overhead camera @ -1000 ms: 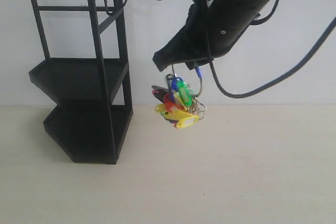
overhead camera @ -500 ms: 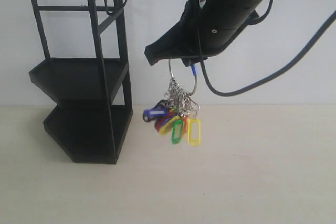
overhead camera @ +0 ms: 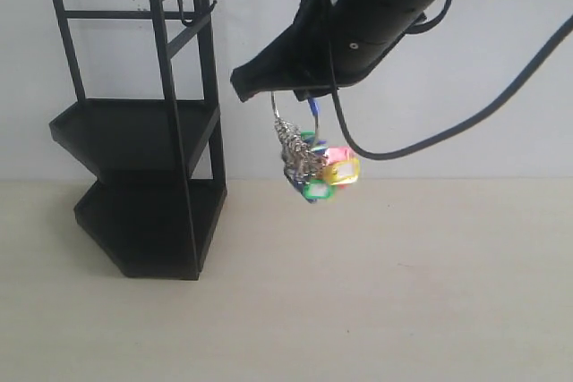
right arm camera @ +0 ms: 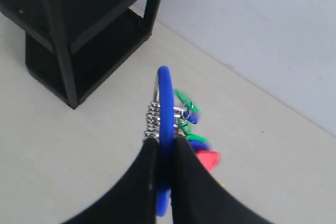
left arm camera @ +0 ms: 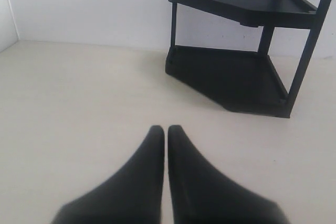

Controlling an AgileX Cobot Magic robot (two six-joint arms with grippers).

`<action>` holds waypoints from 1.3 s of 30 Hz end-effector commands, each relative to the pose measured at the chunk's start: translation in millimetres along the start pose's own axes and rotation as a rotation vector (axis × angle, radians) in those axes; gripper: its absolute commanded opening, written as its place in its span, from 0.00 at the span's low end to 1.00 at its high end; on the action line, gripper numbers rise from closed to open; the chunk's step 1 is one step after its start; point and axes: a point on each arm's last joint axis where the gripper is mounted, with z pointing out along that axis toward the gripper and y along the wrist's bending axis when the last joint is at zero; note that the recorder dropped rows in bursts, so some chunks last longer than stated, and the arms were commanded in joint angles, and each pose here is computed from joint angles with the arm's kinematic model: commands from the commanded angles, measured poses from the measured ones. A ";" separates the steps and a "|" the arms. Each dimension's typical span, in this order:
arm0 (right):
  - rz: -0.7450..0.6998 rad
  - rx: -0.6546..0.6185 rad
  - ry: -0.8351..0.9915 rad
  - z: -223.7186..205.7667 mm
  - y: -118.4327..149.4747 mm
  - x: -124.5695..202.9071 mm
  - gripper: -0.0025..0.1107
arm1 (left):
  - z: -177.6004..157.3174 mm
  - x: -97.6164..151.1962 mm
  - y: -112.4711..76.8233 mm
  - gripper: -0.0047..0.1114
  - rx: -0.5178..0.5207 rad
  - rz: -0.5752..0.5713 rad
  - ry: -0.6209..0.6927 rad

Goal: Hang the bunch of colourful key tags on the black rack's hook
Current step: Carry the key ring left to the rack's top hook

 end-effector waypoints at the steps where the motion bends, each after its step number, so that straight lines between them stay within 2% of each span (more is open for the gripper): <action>1: 0.111 0.055 -0.198 -8.3 -10.5 -18.3 0.02 | 0.1 -0.9 -0.6 0.08 0.010 -0.006 -0.002; 3: 0.098 0.010 -0.308 -7.6 -6.0 -28.1 0.02 | 0.1 -0.9 -0.6 0.08 0.010 -0.006 -0.002; 6: 0.062 0.009 -0.389 2.6 -2.9 -34.3 0.02 | 0.1 -0.9 -0.6 0.08 0.010 -0.006 -0.002; 13: 0.022 0.051 -0.429 25.5 0.2 -38.2 0.02 | 0.1 -0.9 -0.6 0.08 0.010 -0.006 -0.002; 19: 0.027 -0.023 -0.517 41.2 11.3 -50.4 0.02 | 0.1 -0.9 -0.6 0.08 0.010 -0.006 -0.002; 29: 0.029 -0.053 -0.526 74.0 22.9 -55.9 0.02 | 0.1 -0.9 -0.6 0.08 0.010 -0.006 -0.002; 39: 0.057 -0.099 -0.553 74.4 30.7 -57.5 0.02 | 0.1 -0.9 -0.6 0.08 0.010 -0.006 -0.002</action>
